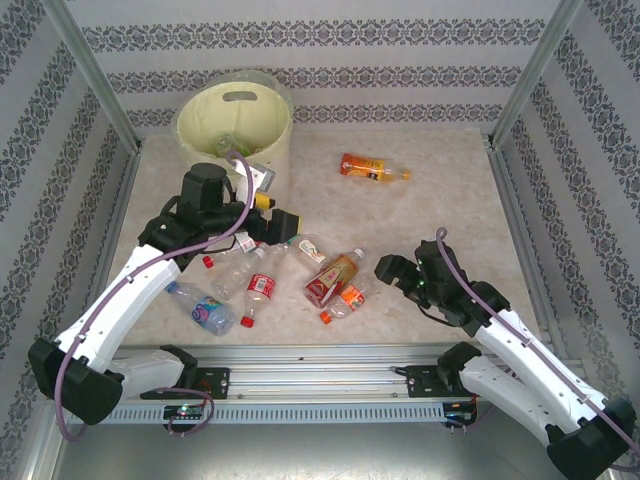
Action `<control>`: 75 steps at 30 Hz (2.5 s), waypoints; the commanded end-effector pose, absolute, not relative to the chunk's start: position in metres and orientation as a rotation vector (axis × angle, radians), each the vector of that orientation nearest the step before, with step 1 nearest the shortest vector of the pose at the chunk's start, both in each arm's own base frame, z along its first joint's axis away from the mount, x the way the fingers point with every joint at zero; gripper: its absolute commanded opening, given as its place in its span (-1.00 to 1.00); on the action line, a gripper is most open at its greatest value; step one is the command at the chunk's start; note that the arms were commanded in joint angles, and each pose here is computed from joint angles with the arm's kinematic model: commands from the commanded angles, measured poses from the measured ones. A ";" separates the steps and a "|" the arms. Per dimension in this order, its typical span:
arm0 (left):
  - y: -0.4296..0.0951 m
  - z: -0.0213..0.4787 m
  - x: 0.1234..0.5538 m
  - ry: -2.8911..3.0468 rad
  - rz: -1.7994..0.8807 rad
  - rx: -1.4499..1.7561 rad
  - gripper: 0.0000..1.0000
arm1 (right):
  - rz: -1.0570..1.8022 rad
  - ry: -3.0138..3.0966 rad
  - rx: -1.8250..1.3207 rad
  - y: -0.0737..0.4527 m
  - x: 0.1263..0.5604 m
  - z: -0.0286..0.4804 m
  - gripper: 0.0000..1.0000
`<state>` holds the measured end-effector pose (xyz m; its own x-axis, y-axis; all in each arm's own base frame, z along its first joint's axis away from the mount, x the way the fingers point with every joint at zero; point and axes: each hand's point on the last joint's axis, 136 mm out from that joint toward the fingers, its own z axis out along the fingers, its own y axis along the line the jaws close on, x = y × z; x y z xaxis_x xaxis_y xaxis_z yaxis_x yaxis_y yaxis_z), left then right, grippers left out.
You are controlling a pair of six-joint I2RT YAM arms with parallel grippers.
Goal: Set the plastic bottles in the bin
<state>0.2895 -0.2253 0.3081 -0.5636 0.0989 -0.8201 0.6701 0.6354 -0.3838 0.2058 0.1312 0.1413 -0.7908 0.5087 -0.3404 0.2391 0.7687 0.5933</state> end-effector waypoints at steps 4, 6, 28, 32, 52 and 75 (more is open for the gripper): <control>-0.234 0.316 0.286 2.005 -0.918 0.629 1.00 | 0.769 2.470 0.560 0.139 0.209 0.140 0.77; -0.234 0.313 0.288 2.013 -0.912 0.629 1.00 | 0.776 2.476 0.557 0.141 0.210 0.138 0.76; -0.231 0.298 0.297 2.057 -0.848 0.637 1.00 | 0.853 2.567 0.594 0.158 0.208 0.080 0.67; -0.238 0.308 0.292 2.030 -0.932 0.625 1.00 | 0.791 2.545 0.597 0.144 0.204 0.085 0.72; -0.236 0.324 0.288 1.989 -0.942 0.615 1.00 | 0.804 2.526 0.611 0.139 0.198 0.092 0.76; -0.251 0.293 0.288 2.079 -0.998 0.697 1.00 | 0.975 2.581 0.602 0.183 0.219 0.072 0.73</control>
